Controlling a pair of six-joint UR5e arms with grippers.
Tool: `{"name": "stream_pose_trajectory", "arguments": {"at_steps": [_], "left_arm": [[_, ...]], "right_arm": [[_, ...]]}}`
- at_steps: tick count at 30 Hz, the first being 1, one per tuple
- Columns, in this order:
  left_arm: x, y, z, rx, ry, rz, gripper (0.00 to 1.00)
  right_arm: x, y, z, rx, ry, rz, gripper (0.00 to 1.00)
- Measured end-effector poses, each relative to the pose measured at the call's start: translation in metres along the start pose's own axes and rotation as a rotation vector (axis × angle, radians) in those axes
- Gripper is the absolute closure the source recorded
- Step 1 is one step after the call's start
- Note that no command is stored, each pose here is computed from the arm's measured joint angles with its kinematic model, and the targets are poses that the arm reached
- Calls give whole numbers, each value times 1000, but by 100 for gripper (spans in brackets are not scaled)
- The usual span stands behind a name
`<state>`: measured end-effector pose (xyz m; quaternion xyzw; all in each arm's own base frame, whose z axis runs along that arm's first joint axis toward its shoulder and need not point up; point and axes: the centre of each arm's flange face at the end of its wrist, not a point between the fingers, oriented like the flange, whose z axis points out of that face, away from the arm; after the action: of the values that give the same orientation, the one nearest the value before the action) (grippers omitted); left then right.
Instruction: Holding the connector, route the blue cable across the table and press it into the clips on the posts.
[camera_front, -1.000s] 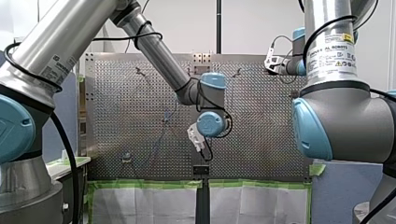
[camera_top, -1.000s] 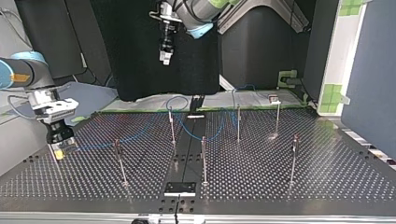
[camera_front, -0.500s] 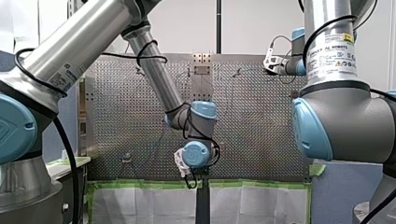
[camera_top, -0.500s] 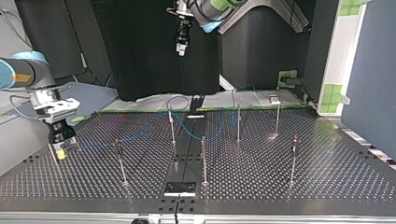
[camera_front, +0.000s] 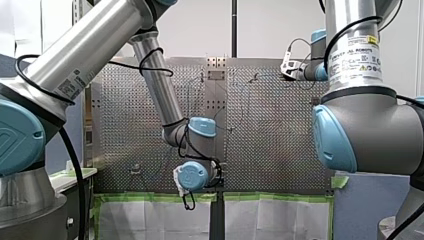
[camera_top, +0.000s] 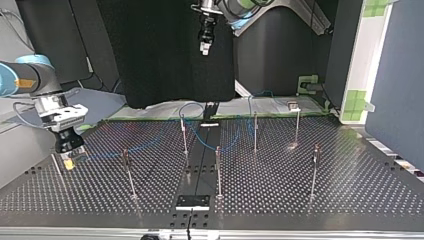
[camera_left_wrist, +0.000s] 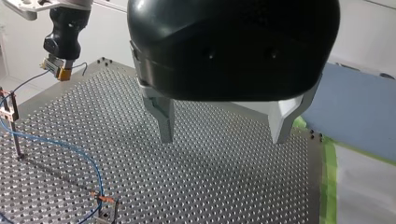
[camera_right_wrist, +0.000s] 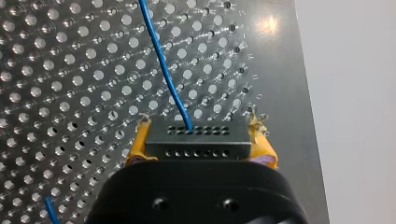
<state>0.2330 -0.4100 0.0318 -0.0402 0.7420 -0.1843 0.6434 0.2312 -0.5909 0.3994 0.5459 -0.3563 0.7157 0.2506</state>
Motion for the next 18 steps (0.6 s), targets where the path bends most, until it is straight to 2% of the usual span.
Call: {"name": "stream_pose_trajectory", "arguments": {"at_steps": [6, 18], "left_arm": [[1, 6, -2, -5, -1, 11, 0], [1, 6, -2, -5, -2, 11, 0]], "right_arm": [[0, 0, 0, 0, 0, -1, 100], [0, 0, 0, 0, 0, -1, 100]]}}
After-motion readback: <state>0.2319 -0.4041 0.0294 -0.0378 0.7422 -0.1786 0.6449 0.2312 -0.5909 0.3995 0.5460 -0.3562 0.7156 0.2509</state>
